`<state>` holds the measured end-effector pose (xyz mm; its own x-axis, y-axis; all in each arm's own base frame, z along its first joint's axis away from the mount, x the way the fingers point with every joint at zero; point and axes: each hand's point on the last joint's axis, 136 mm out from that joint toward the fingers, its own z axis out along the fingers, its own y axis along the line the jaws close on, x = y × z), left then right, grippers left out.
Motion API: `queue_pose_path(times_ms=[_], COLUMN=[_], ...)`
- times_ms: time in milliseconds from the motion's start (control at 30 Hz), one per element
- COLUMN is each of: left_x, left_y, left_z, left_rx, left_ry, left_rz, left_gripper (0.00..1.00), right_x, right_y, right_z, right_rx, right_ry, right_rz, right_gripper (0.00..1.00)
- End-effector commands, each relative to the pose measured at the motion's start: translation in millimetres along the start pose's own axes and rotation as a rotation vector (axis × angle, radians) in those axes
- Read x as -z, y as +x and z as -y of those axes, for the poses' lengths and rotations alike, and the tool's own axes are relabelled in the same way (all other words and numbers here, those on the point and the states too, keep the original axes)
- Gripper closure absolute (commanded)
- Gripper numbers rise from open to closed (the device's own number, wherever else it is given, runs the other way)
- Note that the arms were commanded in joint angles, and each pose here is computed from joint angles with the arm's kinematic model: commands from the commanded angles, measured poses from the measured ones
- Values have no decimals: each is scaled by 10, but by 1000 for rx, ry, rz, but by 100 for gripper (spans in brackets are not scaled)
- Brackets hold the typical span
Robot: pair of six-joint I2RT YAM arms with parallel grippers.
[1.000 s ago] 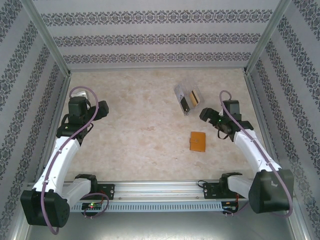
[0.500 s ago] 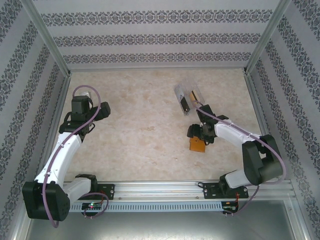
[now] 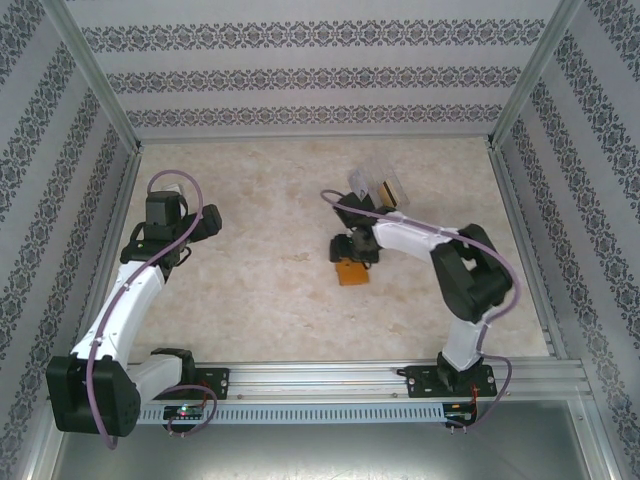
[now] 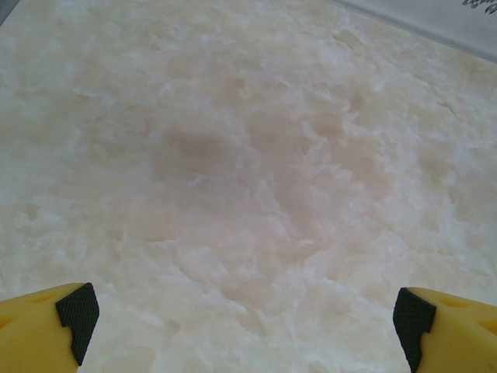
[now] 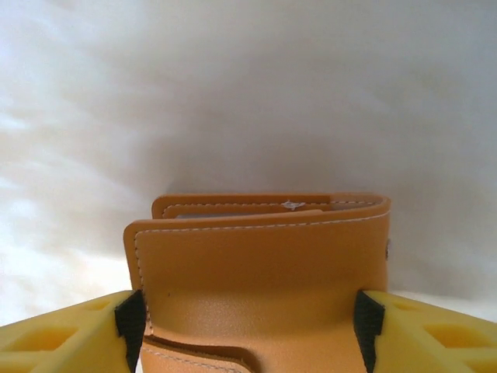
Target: Take the credit cards out of the card holder
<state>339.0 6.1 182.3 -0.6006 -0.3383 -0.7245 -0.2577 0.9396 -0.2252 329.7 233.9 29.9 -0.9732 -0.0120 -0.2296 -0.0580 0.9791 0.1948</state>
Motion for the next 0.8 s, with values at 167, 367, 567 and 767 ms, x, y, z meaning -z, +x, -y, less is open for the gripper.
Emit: queue_pose_path(times_ms=[167,367,567,767], left_x=[-160,-265,-273,-248], left_y=[153,169,183,196], left_z=[202,215,179,133], left_rx=[61,105,107,113], left_ry=[84,80,54,28], left_rz=[-143,-161,-180,-185], left_gripper=[1,1,1,1], right_x=[92,16,-180,-295], right_y=[-542,-648,-544,-340], right_z=[-595,-644,-787,-875], right_rx=[117,82,98,152], right_ry=[-110,-105,-103,-83], right_rz=[120,119,55,1], right_gripper=[32,33,36,36])
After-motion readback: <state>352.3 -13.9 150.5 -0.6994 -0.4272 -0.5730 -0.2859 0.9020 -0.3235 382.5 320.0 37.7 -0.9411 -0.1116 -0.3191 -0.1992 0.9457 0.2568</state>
